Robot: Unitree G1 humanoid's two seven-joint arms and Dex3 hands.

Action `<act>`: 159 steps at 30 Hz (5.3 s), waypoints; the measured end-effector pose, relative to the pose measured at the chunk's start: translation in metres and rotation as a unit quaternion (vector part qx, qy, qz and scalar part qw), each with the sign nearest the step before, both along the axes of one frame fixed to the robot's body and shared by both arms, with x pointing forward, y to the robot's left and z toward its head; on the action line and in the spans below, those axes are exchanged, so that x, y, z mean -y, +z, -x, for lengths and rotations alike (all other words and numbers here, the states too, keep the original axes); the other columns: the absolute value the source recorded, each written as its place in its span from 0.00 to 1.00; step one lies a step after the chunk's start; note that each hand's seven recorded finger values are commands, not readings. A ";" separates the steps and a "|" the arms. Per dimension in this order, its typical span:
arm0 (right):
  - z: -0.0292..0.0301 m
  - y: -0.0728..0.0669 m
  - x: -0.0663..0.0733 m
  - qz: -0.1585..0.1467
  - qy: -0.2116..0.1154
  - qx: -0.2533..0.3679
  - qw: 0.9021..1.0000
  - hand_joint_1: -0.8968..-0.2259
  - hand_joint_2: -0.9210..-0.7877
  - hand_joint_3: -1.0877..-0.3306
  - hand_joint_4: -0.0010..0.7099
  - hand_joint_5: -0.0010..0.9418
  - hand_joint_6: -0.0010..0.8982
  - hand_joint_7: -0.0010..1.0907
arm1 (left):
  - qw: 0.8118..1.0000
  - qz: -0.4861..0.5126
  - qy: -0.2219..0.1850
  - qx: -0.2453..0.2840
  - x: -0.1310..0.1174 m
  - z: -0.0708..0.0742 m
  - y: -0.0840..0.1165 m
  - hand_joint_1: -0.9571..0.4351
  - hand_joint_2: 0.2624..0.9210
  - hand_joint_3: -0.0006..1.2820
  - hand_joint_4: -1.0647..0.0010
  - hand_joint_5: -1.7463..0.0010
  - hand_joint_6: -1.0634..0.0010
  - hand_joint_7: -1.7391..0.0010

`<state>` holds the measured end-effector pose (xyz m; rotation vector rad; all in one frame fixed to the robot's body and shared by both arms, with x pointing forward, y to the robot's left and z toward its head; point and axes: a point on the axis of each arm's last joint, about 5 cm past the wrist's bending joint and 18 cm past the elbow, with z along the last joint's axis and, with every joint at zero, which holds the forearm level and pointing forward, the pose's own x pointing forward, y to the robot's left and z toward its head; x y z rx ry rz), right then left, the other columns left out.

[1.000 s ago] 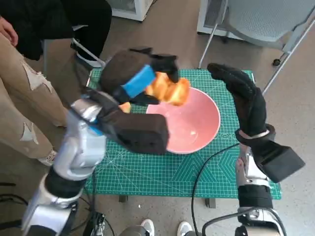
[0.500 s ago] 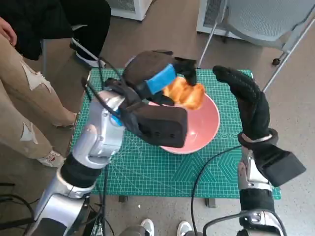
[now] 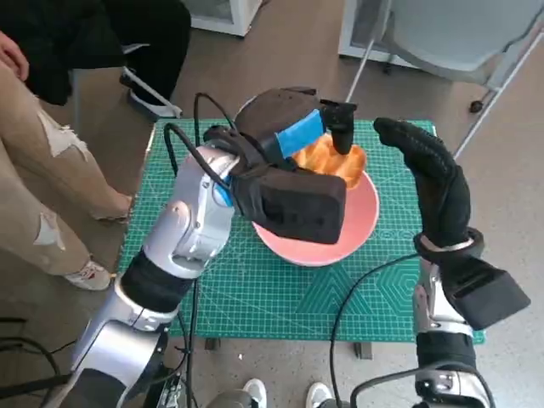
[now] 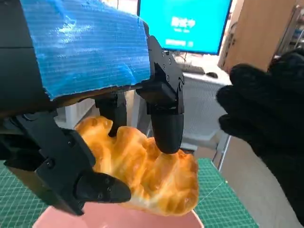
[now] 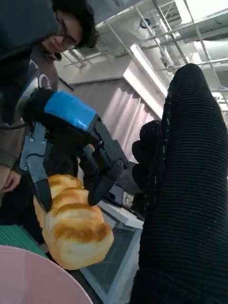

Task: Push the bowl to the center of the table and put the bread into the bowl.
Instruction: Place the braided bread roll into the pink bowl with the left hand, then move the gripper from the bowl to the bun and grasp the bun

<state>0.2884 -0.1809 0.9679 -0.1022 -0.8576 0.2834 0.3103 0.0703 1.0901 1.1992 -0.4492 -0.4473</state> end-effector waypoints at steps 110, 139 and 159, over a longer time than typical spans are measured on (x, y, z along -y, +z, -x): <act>-0.0129 0.000 -0.010 -0.002 0.066 -0.016 0.998 0.33 0.00 0.40 0.26 0.00 0.00 0.45 | 0.986 -0.021 0.155 -0.060 -0.115 0.043 -0.024 0.27 0.70 0.00 1.00 1.00 0.87 1.00; -0.0120 0.006 -0.004 -0.006 0.064 -0.013 0.998 0.32 0.00 0.40 0.26 0.00 0.00 0.44 | 0.952 -0.094 0.259 -0.130 -0.094 -0.022 -0.042 0.28 0.66 0.00 1.00 1.00 0.86 1.00; -0.0109 0.007 -0.004 -0.004 0.054 -0.011 0.998 0.33 0.00 0.40 0.26 0.00 0.00 0.46 | 0.926 -0.133 0.302 -0.185 -0.098 -0.043 -0.057 0.26 0.66 0.00 1.00 1.00 0.87 1.00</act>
